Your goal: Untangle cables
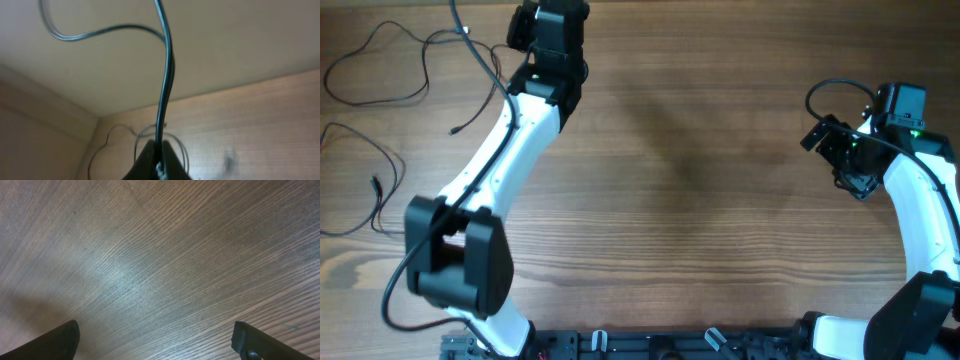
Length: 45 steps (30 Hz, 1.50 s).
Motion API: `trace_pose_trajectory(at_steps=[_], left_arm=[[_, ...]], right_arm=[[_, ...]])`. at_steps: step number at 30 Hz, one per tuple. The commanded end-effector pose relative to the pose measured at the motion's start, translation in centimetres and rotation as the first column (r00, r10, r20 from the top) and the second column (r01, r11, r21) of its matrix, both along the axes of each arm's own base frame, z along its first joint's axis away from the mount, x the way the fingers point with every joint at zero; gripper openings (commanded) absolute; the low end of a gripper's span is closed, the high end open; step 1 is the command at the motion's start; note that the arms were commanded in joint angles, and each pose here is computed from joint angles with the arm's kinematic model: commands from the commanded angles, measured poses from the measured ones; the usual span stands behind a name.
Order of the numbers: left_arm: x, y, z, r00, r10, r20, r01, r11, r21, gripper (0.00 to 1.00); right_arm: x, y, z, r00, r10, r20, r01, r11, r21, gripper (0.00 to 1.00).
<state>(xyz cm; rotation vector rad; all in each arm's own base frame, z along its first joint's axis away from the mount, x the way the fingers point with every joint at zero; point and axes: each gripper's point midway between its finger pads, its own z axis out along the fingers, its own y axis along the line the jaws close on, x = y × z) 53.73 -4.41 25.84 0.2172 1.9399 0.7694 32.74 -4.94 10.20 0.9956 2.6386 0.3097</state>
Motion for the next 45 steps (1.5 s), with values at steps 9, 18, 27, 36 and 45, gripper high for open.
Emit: trace_pose_trajectory(at_steps=[9, 18, 27, 36, 45], left_arm=[[-11.0, -0.2, -16.1, 0.685, -0.263, -0.680, 0.081, 0.954, -0.287, 0.04], [-13.0, 1.2, -18.5, 0.635, -0.263, -0.726, 0.034, 0.949, -0.314, 0.10], [-11.1, 2.0, -16.6, 0.723, -0.203, -0.660, 0.007, 0.958, -0.287, 1.00], [-12.6, 0.5, 1.1, 0.961, -0.195, -0.198, 0.048, 0.819, -0.571, 1.00], [-18.9, 8.1, 7.9, 0.998, 0.022, -0.053, -0.050, 0.787, -0.615, 1.00]], right_arm=[[1.4, -0.4, 1.0, 0.998, 0.008, 0.063, -0.007, 1.000, -0.018, 1.00], [1.6, -0.5, 1.0, 0.997, 0.010, 0.071, -0.008, 1.000, -0.025, 1.00], [1.6, -0.5, 1.0, 0.997, 0.010, 0.071, -0.008, 1.000, -0.025, 1.00], [1.2, -0.9, 0.9, 0.998, 0.042, 0.055, -0.039, 0.997, -0.061, 1.00], [5.8, -0.2, 7.4, 0.909, 0.206, 0.363, -0.162, 0.976, -0.149, 1.00]])
